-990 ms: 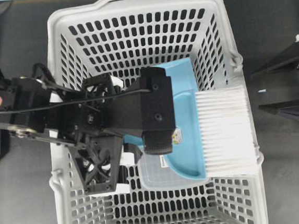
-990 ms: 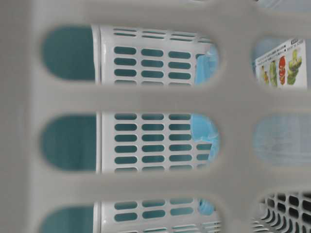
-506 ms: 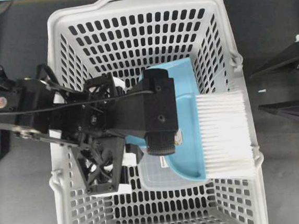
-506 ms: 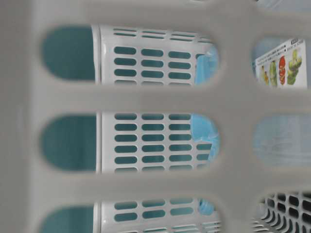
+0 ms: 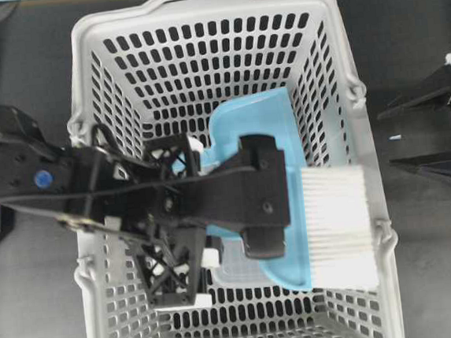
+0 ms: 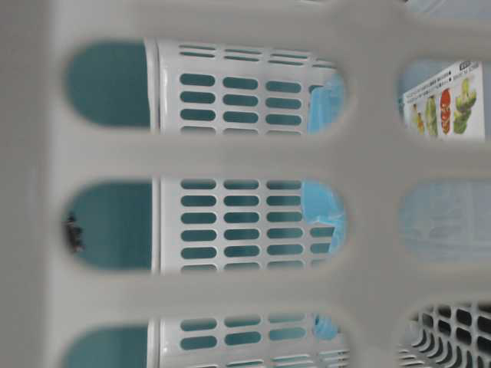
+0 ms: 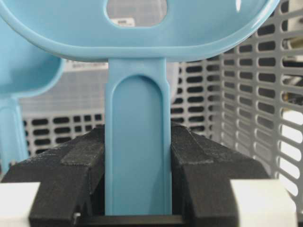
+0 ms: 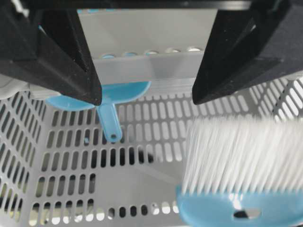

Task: Pick up the hand brush from the shopping basket with the left arm.
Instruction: 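Lift the blue hand brush upward with the left gripper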

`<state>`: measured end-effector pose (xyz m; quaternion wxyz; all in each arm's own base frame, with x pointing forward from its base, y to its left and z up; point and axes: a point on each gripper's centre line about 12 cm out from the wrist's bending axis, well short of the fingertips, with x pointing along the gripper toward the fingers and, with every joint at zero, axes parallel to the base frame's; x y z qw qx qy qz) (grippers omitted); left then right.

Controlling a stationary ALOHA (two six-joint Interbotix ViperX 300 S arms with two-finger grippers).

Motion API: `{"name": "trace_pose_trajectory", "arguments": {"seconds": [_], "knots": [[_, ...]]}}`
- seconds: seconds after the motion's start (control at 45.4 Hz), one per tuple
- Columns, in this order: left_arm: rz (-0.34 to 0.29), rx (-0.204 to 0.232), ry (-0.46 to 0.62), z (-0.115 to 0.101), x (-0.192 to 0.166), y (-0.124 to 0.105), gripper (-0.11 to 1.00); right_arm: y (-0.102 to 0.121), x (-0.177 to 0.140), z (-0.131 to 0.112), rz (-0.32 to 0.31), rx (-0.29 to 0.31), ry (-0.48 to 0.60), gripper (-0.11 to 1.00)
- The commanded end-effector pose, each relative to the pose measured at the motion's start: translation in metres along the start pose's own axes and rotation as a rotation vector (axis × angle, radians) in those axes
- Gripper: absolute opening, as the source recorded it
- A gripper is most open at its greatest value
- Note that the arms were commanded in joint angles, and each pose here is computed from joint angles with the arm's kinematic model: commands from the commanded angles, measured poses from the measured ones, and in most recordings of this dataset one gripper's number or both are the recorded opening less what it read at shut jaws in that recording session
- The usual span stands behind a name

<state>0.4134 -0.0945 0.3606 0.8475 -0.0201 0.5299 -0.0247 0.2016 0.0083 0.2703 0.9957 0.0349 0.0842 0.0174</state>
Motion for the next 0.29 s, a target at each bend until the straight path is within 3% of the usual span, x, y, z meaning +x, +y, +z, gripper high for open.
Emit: {"name": "trace_pose_trajectory", "arguments": {"seconds": [0.0, 0.264], "knots": [[-0.005, 0.006, -0.024, 0.0028, -0.0066, -0.002, 0.24, 0.0005, 0.0009, 0.0028, 0.002, 0.004, -0.011, 0.74], [-0.004, 0.006, -0.023, 0.0028, -0.0058, -0.002, 0.24, 0.0004, 0.0008, 0.0009, 0.002, 0.004, -0.006, 0.74]]}}
